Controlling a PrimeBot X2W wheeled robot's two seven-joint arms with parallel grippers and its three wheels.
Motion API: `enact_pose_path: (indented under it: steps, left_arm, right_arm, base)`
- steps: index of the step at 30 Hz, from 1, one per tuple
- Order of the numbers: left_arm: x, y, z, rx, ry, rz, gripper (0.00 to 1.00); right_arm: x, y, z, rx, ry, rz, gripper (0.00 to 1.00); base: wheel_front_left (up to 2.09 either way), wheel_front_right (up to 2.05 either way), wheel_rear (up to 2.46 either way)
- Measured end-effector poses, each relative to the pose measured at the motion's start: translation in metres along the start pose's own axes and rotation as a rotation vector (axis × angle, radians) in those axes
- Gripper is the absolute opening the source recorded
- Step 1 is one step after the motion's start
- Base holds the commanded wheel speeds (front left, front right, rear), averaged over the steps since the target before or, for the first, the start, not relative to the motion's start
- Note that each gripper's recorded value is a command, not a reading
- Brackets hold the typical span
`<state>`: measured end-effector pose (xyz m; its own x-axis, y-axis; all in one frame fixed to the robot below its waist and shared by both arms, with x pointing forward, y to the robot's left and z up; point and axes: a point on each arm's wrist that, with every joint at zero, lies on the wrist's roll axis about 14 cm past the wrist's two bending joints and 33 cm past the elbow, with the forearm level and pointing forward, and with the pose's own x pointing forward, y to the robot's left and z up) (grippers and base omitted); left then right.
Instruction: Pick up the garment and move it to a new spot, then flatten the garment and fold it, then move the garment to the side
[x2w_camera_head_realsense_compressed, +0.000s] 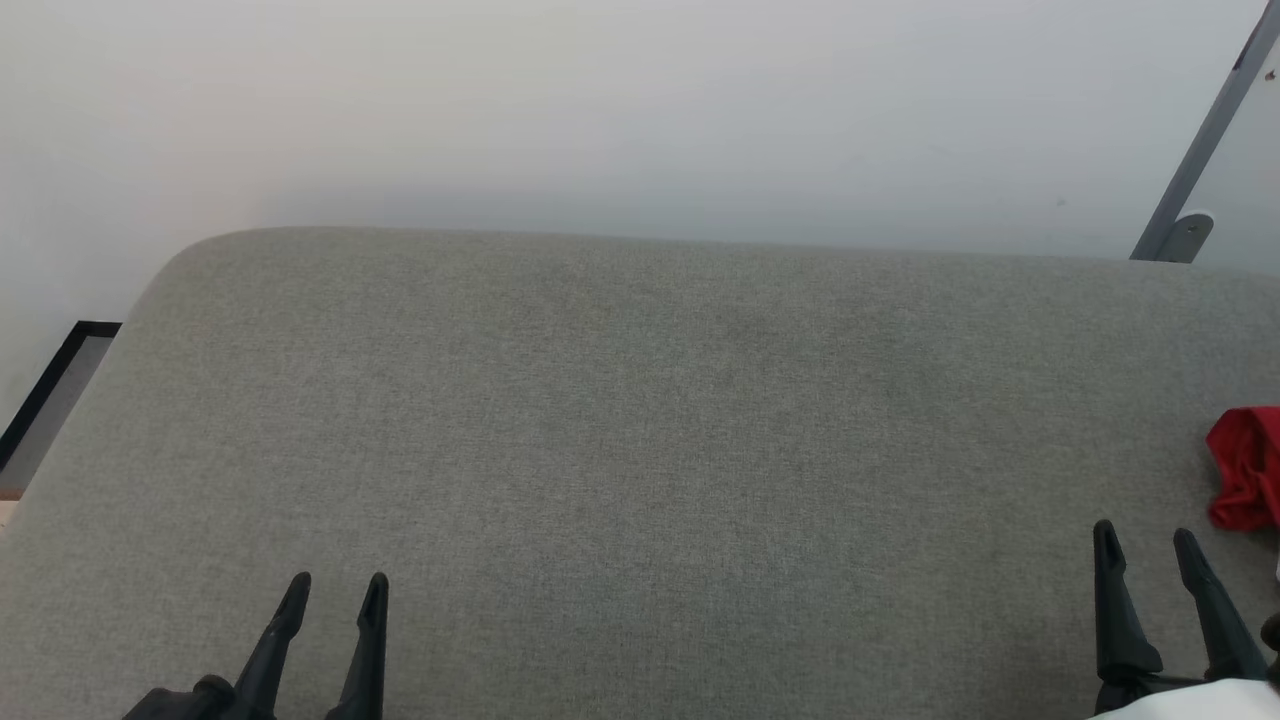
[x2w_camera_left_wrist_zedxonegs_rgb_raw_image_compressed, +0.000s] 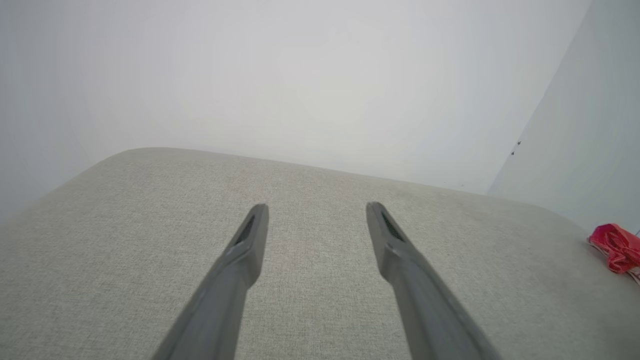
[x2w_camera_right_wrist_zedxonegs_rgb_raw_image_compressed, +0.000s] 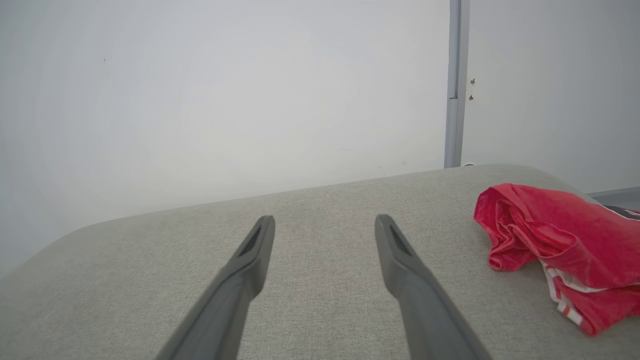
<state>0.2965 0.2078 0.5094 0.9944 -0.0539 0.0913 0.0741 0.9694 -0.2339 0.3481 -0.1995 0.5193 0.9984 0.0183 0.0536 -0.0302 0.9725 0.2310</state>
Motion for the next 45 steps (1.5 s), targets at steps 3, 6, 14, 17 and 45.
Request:
enact_pose_path:
  steps: [3,6,14,17,45]
  left_arm:
    - [0.000,-0.001,-0.002,-0.007,0.005,0.003,0.00]
    - [-0.004,-0.001,-0.015,-0.025,0.040,0.016,0.00]
    - [-0.002,0.004,-0.024,-0.146,0.069,0.059,0.00]
    - [0.000,0.006,-0.025,-0.192,0.072,0.075,0.00]
    - [0.028,0.016,-0.023,-0.562,0.057,0.153,0.00]
  right_arm:
    - [0.001,0.001,-0.003,0.003,0.008,0.002,0.00]
    - [-0.003,-0.001,-0.015,0.011,0.046,-0.010,0.00]
    - [-0.005,-0.006,-0.025,0.133,0.077,-0.041,0.00]
    - [-0.003,-0.006,-0.026,0.184,0.080,-0.047,0.00]
    - [0.013,-0.005,-0.026,0.579,0.074,-0.073,0.00]
  base:
    - [0.00,0.00,0.00]
    - [0.00,0.00,0.00]
    - [0.00,0.00,0.00]
    - [0.00,0.00,0.00]
    - [0.00,0.00,0.00]
